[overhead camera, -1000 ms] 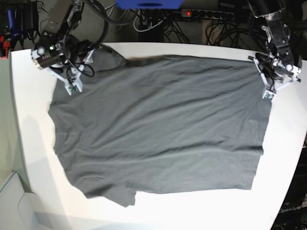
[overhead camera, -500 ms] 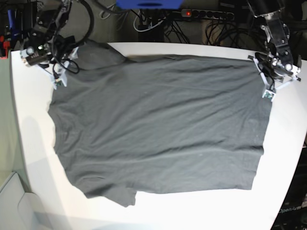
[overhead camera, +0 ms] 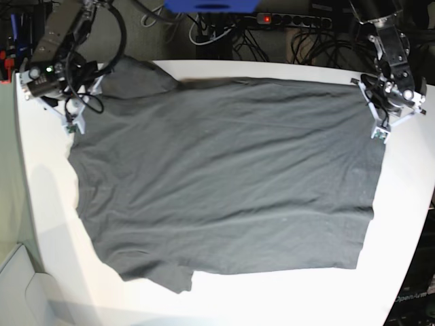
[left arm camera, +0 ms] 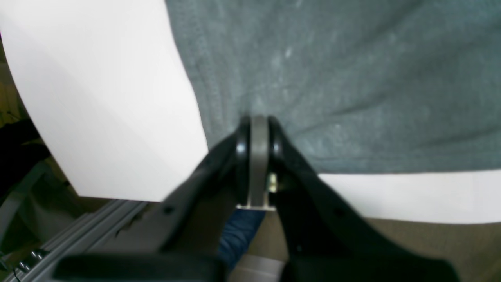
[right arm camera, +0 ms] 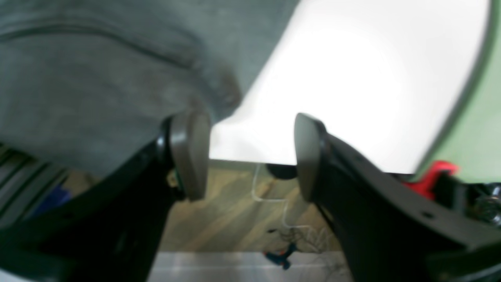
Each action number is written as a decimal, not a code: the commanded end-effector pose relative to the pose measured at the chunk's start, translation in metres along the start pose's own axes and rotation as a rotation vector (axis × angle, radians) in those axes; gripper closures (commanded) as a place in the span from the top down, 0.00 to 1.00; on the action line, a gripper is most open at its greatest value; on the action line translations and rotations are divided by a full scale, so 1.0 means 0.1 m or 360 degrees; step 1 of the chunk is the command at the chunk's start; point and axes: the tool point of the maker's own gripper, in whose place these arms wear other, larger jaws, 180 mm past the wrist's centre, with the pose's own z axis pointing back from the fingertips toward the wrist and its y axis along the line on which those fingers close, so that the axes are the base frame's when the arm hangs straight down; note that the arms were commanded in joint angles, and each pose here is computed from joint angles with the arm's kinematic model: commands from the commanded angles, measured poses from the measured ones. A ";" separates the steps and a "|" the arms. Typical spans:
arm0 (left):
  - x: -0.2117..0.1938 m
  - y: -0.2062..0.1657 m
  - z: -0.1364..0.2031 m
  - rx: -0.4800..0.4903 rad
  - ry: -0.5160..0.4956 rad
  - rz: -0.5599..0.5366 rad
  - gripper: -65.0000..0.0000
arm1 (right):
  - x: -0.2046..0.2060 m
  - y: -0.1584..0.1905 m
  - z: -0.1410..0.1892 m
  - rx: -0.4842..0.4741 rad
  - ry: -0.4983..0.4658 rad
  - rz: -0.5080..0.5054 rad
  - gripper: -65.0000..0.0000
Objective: Layout the t-shirt on the table in an organized manner, then fold the t-shirt properly
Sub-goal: 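Pull the shoulder corners outward with both grippers to straighten the shirt, then open both grippers and lower them onto the shirt's shoulder edge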
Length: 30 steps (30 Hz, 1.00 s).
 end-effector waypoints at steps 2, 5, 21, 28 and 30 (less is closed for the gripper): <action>-0.02 0.05 0.02 0.0019 0.0019 -0.0015 0.00 | 0.06 -0.01 0.03 -0.0006 -0.0039 -0.0006 0.59; 0.00 0.08 0.05 0.0029 0.0004 -0.0012 0.00 | 0.13 -0.01 0.04 -0.0007 -0.0063 0.0000 0.63; 0.26 0.29 0.54 0.0243 -0.0193 -0.0093 0.00 | -0.01 -0.70 0.16 -0.0241 -0.0045 -0.0206 0.63; 0.00 0.59 0.64 0.0357 -0.0154 0.0113 0.00 | -0.14 -0.94 0.21 -0.0325 -0.0010 -0.0238 0.63; -0.01 0.60 0.65 0.0363 -0.0148 0.0112 0.00 | -0.14 -0.97 0.23 -0.0337 -0.0011 -0.0243 0.63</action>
